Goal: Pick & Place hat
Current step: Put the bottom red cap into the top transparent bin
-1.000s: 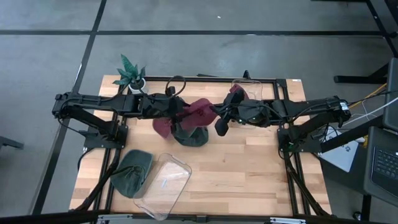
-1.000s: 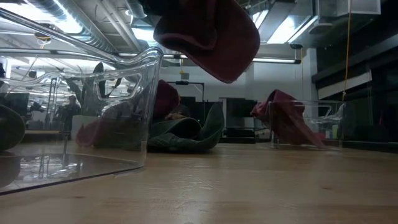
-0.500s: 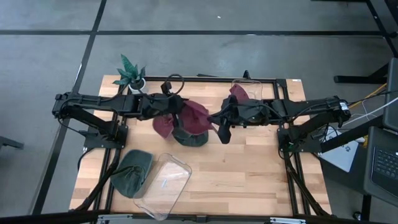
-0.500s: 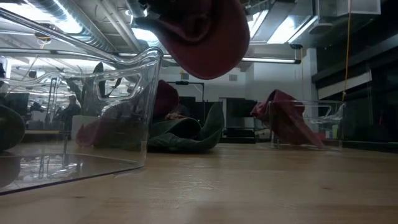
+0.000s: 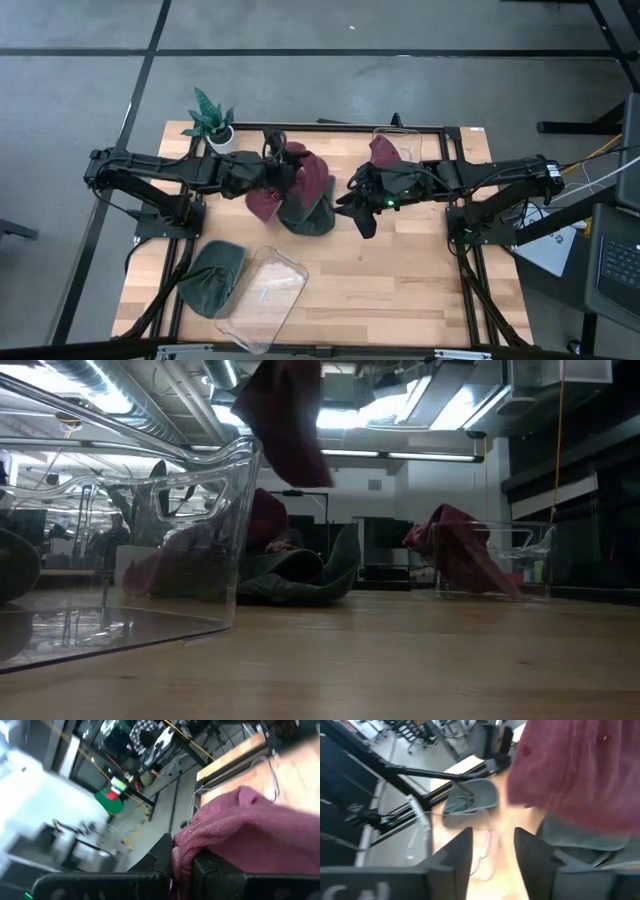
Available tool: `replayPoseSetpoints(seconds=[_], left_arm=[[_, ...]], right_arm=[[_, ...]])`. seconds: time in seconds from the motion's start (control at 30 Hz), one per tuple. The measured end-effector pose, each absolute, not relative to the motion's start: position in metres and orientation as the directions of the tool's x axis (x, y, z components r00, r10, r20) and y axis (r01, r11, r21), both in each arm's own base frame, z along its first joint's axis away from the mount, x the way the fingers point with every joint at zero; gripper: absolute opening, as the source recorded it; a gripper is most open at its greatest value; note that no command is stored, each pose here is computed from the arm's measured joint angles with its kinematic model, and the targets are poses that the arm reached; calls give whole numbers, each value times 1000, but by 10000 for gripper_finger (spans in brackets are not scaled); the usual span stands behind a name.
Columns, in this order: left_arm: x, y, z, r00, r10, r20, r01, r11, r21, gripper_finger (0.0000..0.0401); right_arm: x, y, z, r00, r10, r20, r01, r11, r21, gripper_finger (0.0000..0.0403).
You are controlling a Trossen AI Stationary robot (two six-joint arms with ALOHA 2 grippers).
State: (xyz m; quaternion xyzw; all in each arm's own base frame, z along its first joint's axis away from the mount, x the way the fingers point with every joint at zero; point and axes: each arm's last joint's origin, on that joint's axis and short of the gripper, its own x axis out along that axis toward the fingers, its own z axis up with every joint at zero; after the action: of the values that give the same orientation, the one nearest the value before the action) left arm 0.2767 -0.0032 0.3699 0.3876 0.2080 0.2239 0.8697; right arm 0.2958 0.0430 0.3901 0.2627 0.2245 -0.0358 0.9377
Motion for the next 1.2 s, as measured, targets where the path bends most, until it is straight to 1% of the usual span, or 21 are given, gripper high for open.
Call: replayPoseSetpoints(seconds=[0.1, 0.2, 0.3, 0.4, 0.5, 0.6, 0.7, 0.8, 0.9, 1.03, 1.13, 1.2], left_arm=[[276, -8, 370, 816, 548, -184, -164, 523, 836, 18], [276, -11, 372, 826, 537, -170, -114, 455, 883, 18], [277, -13, 372, 836, 523, -167, -70, 404, 912, 18], [277, -13, 375, 841, 521, -144, -74, 374, 925, 18], [277, -15, 377, 847, 516, -123, -48, 306, 951, 18], [275, -22, 379, 862, 493, -117, 13, 209, 978, 18], [273, -28, 380, 874, 472, -114, 58, 131, 990, 18], [273, -33, 380, 888, 445, -115, 89, 78, 993, 18], [272, -38, 380, 908, 402, -118, 112, 38, 993, 18], [270, -47, 381, 919, 377, -115, 115, 22, 993, 18], [268, -53, 382, 927, 357, -111, 102, 44, 994, 18], [268, -56, 382, 933, 341, -113, 96, 67, 993, 18]], right_arm=[[295, 46, 390, 886, 143, -441, 140, 825, 548, 190], [295, 49, 390, 864, 245, -439, 91, 782, 616, 215], [294, 53, 390, 844, 315, -435, 69, 740, 670, 228], [293, 58, 390, 839, 328, -434, 64, 733, 677, 232], [293, 60, 390, 854, 282, -438, 96, 742, 663, 232], [294, 57, 391, 881, 199, -430, 164, 723, 671, 233], [296, 53, 395, 911, 116, -396, 198, 719, 666, 233], [297, 48, 397, 927, 29, -375, 232, 739, 633, 233], [298, 42, 397, 931, -19, -364, 253, 753, 607, 233], [299, 37, 397, 930, -18, -367, 248, 768, 590, 233], [300, 34, 397, 930, -13, -368, 239, 781, 577, 233], [300, 33, 398, 932, -16, -363, 223, 815, 536, 233]])
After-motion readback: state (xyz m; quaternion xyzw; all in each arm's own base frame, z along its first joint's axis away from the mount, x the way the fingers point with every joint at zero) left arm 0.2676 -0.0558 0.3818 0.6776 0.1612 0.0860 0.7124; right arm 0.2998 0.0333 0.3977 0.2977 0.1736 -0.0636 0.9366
